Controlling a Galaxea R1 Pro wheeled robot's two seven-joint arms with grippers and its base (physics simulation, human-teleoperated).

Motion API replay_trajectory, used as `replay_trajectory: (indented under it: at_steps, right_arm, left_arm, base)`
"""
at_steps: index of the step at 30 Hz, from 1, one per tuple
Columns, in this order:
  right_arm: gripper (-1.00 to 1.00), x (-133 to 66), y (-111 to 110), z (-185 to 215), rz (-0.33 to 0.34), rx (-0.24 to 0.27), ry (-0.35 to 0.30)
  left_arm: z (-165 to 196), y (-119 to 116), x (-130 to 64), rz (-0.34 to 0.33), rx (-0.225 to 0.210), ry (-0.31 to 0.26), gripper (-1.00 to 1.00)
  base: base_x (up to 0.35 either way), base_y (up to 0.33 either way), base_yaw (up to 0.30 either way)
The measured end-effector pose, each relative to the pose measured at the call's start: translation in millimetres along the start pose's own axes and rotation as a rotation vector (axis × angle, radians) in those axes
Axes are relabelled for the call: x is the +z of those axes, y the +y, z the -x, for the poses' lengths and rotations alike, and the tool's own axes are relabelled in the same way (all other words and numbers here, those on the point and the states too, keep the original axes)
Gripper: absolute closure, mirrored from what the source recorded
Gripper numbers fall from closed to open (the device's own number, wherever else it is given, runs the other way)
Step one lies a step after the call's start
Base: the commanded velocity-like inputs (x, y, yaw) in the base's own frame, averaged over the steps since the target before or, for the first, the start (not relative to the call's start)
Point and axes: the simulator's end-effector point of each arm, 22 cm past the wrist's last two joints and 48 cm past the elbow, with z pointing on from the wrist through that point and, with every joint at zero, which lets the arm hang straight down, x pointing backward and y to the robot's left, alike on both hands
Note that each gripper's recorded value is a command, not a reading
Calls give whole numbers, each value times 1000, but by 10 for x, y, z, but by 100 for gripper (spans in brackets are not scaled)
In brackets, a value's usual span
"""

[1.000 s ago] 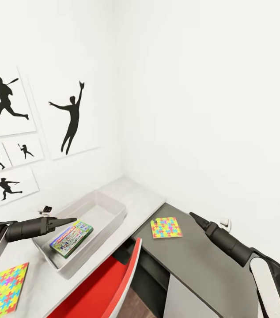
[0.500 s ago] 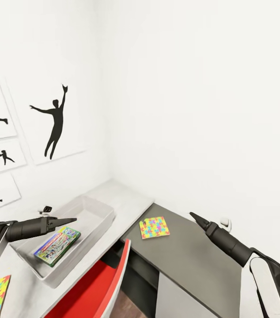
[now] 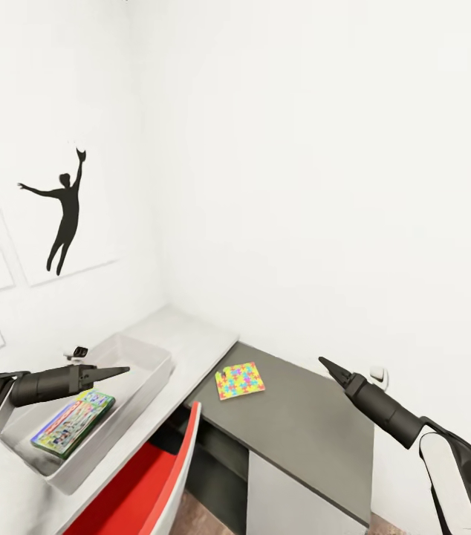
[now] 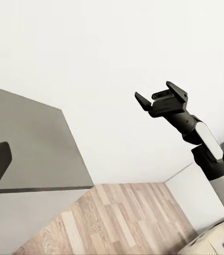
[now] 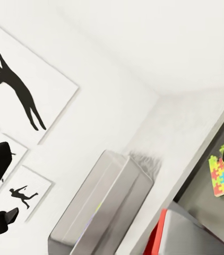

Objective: Put all the toys in the child's room - the three board games (two on the bed and one on the table), the two jigsaw puzzles on the table, and the tennis ball on the table - inside the toy box on the table in the child's room.

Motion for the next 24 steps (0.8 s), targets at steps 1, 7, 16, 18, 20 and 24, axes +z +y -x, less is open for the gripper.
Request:
replay_trajectory:
  at_steps: [1, 7, 16, 18, 20, 24]
  right_arm:
    - [-100, -1, 6, 2, 1, -1, -1]
    - [-100, -7, 42, 23, 6, -5, -5]
    - [-100, -25, 89, 57, 13, -11, -12]
    - [-100, -27, 101, 66, 14, -13, -14]
    - [-100, -30, 114, 74, 16, -15, -15]
    - [-100, -34, 140, 84, 20, -17, -19]
  left_arm:
    - [3, -6, -1, 0, 1, 0, -100]
    - [24, -39, -12, -1, 9, -2, -100]
    - [52, -90, -20, -3, 20, -6, -100]
    - [59, -102, -24, -4, 23, -7, -100]
    - [66, -113, -28, -4, 25, -8, -100]
    - [80, -137, -33, -5, 30, -10, -100]
  base:
    - [-3, 0, -201]
    - [-40, 0, -201]
    - [-173, -7, -201]
    - [-184, -60, -201]
    - [-177, -75, -201]
    - [-179, -105, -201]
